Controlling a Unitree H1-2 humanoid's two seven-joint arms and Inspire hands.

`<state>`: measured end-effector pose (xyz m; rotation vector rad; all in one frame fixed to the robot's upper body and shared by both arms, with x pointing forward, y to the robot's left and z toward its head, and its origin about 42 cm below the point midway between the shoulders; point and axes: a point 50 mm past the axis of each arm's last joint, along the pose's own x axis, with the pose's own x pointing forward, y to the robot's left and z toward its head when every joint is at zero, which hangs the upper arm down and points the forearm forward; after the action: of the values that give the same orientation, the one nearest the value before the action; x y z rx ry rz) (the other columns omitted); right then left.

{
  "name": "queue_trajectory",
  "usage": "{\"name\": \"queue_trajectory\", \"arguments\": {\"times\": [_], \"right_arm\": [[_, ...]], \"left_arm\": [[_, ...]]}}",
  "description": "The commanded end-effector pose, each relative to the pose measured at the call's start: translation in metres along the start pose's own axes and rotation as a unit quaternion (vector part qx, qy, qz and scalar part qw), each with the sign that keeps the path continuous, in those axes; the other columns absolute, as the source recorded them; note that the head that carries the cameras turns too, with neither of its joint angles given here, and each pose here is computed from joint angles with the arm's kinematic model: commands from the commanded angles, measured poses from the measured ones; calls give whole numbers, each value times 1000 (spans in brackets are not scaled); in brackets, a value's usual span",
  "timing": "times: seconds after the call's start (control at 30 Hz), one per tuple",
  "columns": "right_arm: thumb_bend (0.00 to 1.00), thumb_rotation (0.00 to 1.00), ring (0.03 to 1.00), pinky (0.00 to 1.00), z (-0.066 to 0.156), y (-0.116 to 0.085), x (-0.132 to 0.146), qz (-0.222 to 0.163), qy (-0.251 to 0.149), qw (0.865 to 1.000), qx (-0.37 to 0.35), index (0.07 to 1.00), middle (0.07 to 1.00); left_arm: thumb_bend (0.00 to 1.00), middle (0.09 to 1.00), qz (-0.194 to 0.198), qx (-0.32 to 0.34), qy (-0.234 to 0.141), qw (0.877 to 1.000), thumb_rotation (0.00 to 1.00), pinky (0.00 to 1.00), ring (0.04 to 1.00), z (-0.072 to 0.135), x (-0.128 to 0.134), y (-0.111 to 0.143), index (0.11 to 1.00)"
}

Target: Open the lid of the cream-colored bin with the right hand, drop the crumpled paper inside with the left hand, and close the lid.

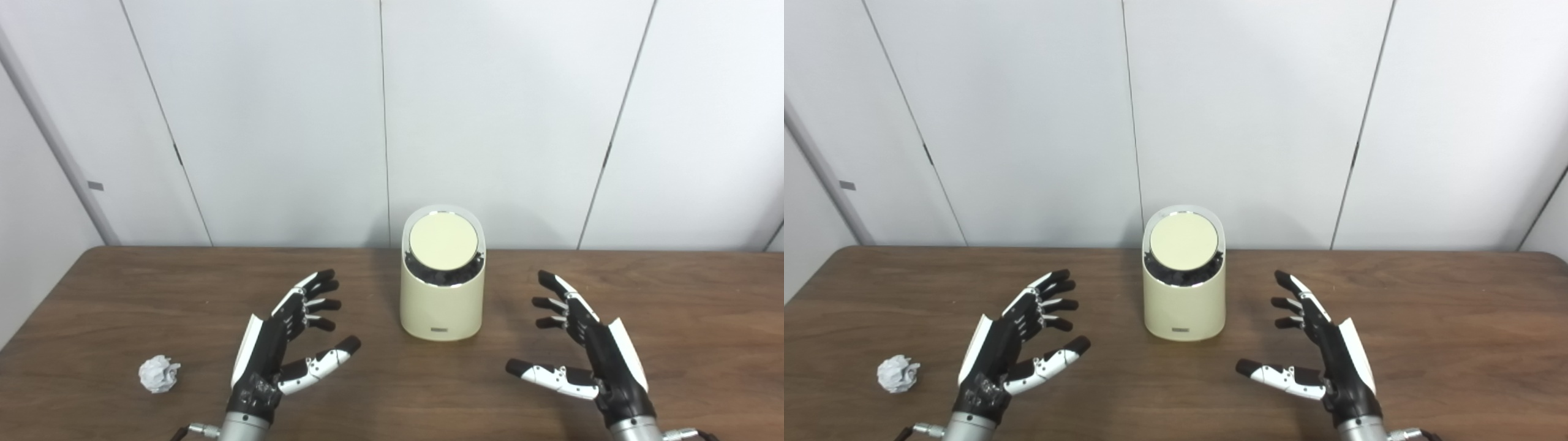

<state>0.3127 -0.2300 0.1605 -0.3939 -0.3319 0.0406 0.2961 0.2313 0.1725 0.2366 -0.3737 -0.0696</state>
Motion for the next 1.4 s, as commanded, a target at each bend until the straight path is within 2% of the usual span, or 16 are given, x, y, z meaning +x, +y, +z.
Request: {"name": "queue_trajectory", "arguments": {"times": [0.0,0.1,0.13,0.23,0.3,0.43,0.5,0.63,0.83,0.97,1.13,1.23,1.3,1.37], "right_arm": [[747,312,799,666,14,-5,8,-8,-37,999,-2,883,899],[749,309,801,664,15,-4,9,-6,-37,999,-1,885,903],[746,295,804,661,15,-4,9,-6,-38,999,-1,886,906],[740,267,805,656,15,-3,9,-4,-40,999,0,887,908],[735,250,806,652,16,-2,9,-4,-41,999,0,887,909],[739,235,805,644,18,-1,10,-2,-43,999,-4,886,907],[738,237,801,640,17,-1,10,-2,-47,999,-5,884,904],[743,252,801,642,14,1,11,-4,-45,999,-2,880,898],[731,294,797,663,13,6,12,-7,-44,999,-9,868,884],[724,331,808,672,18,7,18,-9,-46,999,-17,873,892],[720,379,826,711,28,4,33,-12,-56,998,-38,872,893],[730,402,842,745,38,0,47,-8,-51,997,-51,901,905],[771,440,858,757,45,-2,57,-1,-43,997,-59,954,916],[797,433,871,761,52,-6,69,5,-39,997,-61,980,924]], "left_arm": [[669,779,9,9,-37,999,177,583,694,13,8,3,828],[665,735,10,11,-40,999,153,554,658,13,9,4,778],[664,747,6,10,-36,999,157,551,660,13,9,5,791],[690,849,-5,3,-28,1000,191,591,732,13,8,6,905],[702,862,-3,4,-32,999,170,599,744,13,8,6,921],[679,726,6,11,-38,999,64,580,652,12,9,5,788],[671,702,6,9,-39,999,41,575,637,12,9,5,759],[660,743,3,3,-40,999,55,552,652,9,9,3,773],[649,752,4,9,-42,999,93,546,654,6,10,4,785],[648,798,3,15,-39,999,157,573,705,4,11,8,821],[653,819,3,24,-39,999,164,624,746,6,14,15,845],[660,819,4,34,-41,999,185,636,744,7,14,18,848],[657,819,4,36,-42,998,179,641,741,8,13,19,849],[658,819,3,35,-41,999,177,638,740,8,13,19,849]]}}
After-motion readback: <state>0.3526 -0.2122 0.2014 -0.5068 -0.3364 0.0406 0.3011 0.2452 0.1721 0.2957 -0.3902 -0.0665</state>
